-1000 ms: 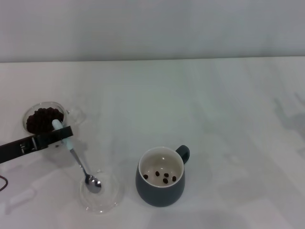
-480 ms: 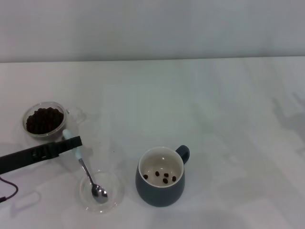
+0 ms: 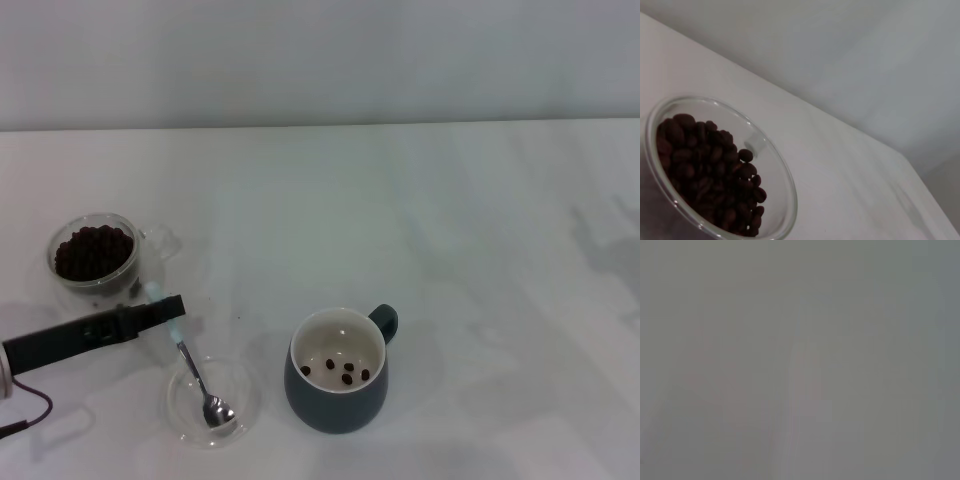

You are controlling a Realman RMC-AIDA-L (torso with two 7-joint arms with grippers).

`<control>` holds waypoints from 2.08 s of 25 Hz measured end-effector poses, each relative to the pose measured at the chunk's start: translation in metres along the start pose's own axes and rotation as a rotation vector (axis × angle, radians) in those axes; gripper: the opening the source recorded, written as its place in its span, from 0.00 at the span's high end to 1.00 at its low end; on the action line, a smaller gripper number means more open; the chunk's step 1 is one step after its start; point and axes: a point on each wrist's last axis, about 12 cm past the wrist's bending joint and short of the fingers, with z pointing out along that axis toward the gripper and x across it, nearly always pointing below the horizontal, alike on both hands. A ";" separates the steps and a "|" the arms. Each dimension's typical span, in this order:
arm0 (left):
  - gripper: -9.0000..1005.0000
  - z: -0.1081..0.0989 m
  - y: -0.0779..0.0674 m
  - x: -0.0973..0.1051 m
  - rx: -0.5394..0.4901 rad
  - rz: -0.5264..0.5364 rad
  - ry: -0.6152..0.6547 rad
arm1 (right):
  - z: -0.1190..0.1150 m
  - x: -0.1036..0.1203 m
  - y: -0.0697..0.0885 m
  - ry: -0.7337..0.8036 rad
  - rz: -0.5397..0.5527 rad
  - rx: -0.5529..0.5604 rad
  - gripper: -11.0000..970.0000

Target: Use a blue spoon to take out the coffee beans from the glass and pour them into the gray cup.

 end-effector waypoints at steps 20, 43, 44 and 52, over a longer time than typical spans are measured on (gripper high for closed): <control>0.55 0.001 0.003 0.001 -0.025 0.006 0.011 | 0.002 0.000 0.001 0.000 0.001 -0.006 0.35; 0.28 -0.016 -0.007 -0.047 -0.062 0.274 -0.109 | 0.002 -0.001 0.002 -0.008 0.003 -0.007 0.35; 0.28 -0.017 -0.009 -0.049 -0.058 0.296 -0.122 | 0.002 -0.001 0.002 -0.010 0.003 -0.008 0.35; 0.29 -0.030 -0.017 -0.045 -0.031 0.452 -0.269 | 0.003 -0.002 0.003 -0.019 -0.001 -0.017 0.35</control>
